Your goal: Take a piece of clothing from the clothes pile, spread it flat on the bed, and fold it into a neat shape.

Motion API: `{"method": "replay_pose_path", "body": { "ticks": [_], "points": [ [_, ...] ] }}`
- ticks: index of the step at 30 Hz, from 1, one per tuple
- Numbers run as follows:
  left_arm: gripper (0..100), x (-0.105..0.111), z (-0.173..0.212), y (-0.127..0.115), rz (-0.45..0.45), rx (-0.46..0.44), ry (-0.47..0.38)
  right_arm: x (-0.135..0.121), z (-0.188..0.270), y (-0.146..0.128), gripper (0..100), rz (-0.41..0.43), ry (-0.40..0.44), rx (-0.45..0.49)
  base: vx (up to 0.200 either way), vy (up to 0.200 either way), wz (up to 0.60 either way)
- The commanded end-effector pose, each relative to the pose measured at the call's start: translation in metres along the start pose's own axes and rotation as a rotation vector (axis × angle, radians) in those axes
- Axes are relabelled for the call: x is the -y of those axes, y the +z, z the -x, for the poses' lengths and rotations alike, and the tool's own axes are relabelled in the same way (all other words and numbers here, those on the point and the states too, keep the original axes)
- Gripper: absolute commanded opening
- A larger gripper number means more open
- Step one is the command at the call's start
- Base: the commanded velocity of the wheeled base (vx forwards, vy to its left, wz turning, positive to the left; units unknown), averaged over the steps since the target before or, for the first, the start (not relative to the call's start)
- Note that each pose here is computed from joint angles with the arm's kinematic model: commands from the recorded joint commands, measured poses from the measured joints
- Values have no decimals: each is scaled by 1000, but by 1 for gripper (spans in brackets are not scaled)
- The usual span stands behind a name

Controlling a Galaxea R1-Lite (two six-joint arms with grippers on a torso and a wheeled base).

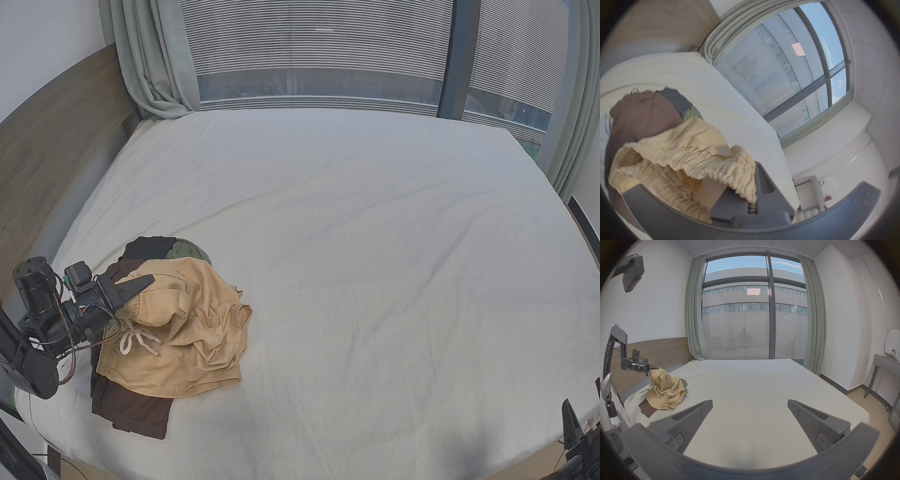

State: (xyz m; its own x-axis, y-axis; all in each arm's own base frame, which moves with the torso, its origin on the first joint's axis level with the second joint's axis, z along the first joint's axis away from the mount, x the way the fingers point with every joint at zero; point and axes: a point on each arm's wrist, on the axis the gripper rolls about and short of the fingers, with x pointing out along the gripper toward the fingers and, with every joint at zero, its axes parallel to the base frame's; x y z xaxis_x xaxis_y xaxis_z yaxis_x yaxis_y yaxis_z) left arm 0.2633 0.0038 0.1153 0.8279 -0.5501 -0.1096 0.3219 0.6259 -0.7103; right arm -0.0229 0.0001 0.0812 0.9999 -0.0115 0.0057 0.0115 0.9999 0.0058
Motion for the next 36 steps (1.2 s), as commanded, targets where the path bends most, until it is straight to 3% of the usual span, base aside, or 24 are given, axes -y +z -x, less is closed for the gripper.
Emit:
{"method": "replay_pose_path", "body": {
  "ticks": [1,22,29,36],
  "points": [
    [0,133,29,6,182,-86,-268,0,-1,-5,100,0,1,-6,0,0,0],
    [0,148,21,6,161,-79,-304,0,-1,-5,100,0,-1,-6,0,0,0],
    [0,167,6,-1,165,-100,-351,0,-1,-5,100,0,-1,-6,0,0,0],
    [0,188,-8,-4,241,-152,-414,0,-1,-5,100,0,-1,-6,0,0,0]
  ]
}}
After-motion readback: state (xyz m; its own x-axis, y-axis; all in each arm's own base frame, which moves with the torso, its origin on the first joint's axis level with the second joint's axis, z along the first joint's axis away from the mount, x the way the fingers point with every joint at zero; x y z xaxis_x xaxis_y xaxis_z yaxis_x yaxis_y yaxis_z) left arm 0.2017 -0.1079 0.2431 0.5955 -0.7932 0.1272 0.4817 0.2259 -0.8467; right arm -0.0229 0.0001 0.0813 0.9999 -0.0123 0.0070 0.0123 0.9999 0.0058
